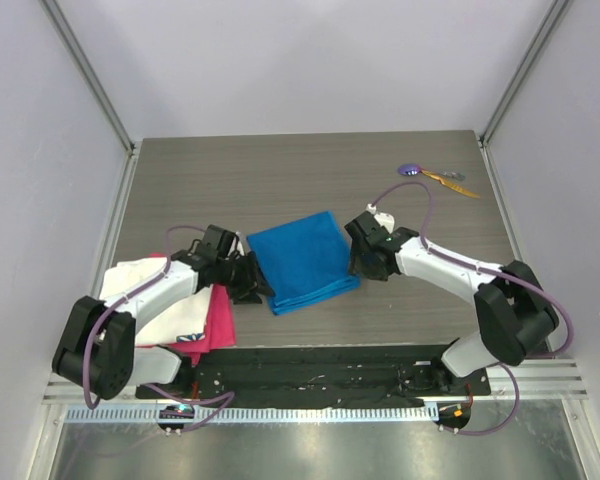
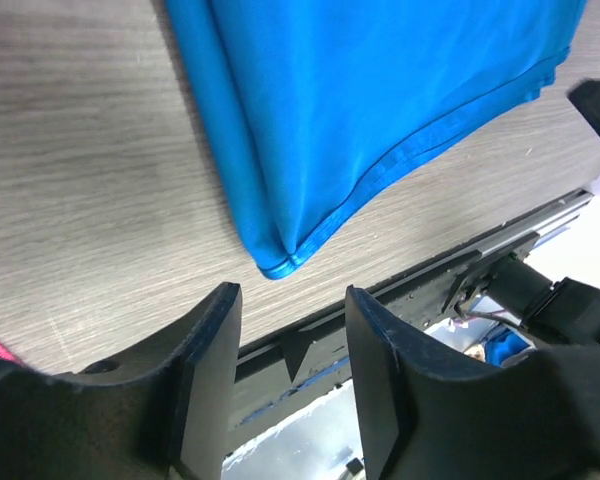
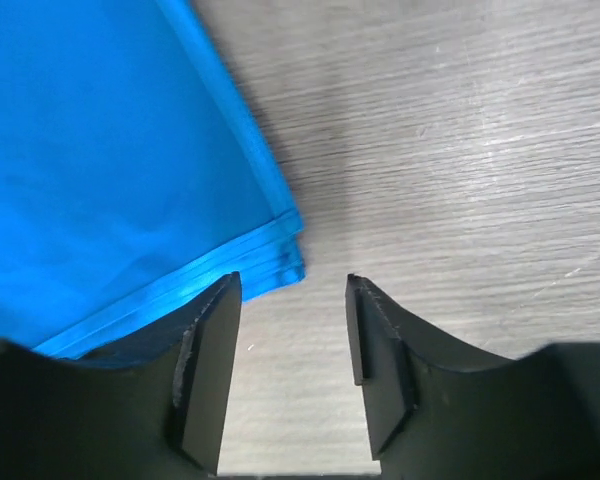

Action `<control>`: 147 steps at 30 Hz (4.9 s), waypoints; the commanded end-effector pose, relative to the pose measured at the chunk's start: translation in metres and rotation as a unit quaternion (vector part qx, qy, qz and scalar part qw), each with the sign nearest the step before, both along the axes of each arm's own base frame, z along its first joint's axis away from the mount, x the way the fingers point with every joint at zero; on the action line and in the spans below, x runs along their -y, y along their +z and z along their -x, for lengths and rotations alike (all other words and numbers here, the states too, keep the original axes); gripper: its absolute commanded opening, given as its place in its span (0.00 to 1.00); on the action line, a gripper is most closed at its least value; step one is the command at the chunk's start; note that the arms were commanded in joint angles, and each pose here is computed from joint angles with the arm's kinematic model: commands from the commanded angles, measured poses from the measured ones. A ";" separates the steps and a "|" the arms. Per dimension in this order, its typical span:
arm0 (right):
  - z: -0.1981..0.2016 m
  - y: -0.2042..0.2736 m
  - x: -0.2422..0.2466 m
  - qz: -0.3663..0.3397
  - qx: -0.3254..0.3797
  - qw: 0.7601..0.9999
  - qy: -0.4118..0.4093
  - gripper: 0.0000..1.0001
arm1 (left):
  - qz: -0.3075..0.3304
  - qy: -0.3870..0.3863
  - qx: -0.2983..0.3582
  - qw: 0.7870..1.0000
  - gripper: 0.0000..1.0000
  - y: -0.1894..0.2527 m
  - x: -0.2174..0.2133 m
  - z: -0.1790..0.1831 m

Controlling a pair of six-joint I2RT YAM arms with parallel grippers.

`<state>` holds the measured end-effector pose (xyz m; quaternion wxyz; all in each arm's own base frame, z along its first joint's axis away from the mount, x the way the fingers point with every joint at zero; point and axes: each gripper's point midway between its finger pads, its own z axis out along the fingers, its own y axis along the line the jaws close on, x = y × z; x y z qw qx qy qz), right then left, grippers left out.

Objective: Fold the napkin into a case and place the utensils inside
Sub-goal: Smooth out the square-folded napkin at the center of the board.

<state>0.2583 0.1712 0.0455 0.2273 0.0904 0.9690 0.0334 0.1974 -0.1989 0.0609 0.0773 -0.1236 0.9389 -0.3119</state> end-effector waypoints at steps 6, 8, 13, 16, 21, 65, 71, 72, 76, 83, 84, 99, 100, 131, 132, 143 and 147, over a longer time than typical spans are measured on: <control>-0.017 0.060 -0.085 -0.143 0.070 0.982 0.104 0.56 | -0.002 0.019 0.017 1.000 0.19 0.006 0.003 -0.018; -0.006 0.058 -0.122 -0.176 0.050 0.971 0.155 0.56 | -0.008 0.027 0.018 0.999 0.11 0.004 0.001 -0.021; 0.001 0.058 -0.183 -0.206 0.044 0.954 0.215 0.46 | -0.002 0.059 0.020 0.998 0.02 -0.001 -0.003 -0.042; 0.010 0.051 -0.210 -0.242 0.026 0.942 0.231 0.41 | 0.009 0.061 0.007 0.998 0.00 -0.006 -0.001 -0.052; 0.024 0.038 -0.234 -0.245 0.009 0.933 0.265 0.44 | 0.017 0.073 -0.004 0.997 0.00 -0.015 -0.003 -0.066; 0.051 0.015 -0.235 -0.082 0.018 0.939 0.335 0.01 | 0.049 0.172 -0.018 0.984 0.00 -0.008 -0.046 -0.139; 0.053 0.015 -0.234 -0.082 0.015 0.939 0.335 0.01 | 0.035 0.185 -0.023 0.982 0.00 -0.017 -0.050 -0.149; 0.052 0.016 -0.234 -0.083 0.016 0.939 0.333 0.01 | 0.033 0.185 -0.022 0.982 0.00 -0.017 -0.050 -0.150; 0.050 0.022 -0.233 -0.083 0.024 0.940 0.330 0.01 | 0.023 0.189 -0.029 0.981 0.00 -0.021 -0.053 -0.155; 0.049 0.028 -0.232 -0.082 0.031 0.940 0.328 0.01 | 0.009 0.195 -0.038 0.980 0.00 -0.027 -0.058 -0.149; 0.049 0.028 -0.232 -0.080 0.032 0.941 0.328 0.01 | 0.003 0.196 -0.033 0.980 0.00 -0.027 -0.060 -0.150; 0.051 0.028 -0.233 -0.090 0.029 0.941 0.325 0.01 | 0.013 0.198 -0.036 0.979 0.00 -0.030 -0.060 -0.145; 0.052 0.028 -0.233 -0.092 0.029 0.941 0.326 0.01 | 0.012 0.198 -0.034 0.979 0.00 -0.031 -0.060 -0.146; 0.075 0.021 -0.241 -0.153 0.002 0.933 0.325 0.27 | -0.032 0.182 0.000 0.983 0.01 -0.014 -0.074 -0.136; 0.074 0.026 -0.240 -0.159 0.004 0.933 0.324 0.37 | -0.032 0.174 0.002 0.984 0.04 -0.010 -0.074 -0.130; 0.031 0.061 -0.129 -0.201 0.038 0.957 0.203 0.57 | 0.017 -0.046 0.035 0.998 0.26 0.033 0.017 -0.045; 0.015 0.057 -0.082 -0.200 0.056 0.965 0.161 0.44 | 0.002 -0.057 0.028 0.998 0.15 0.020 0.029 -0.024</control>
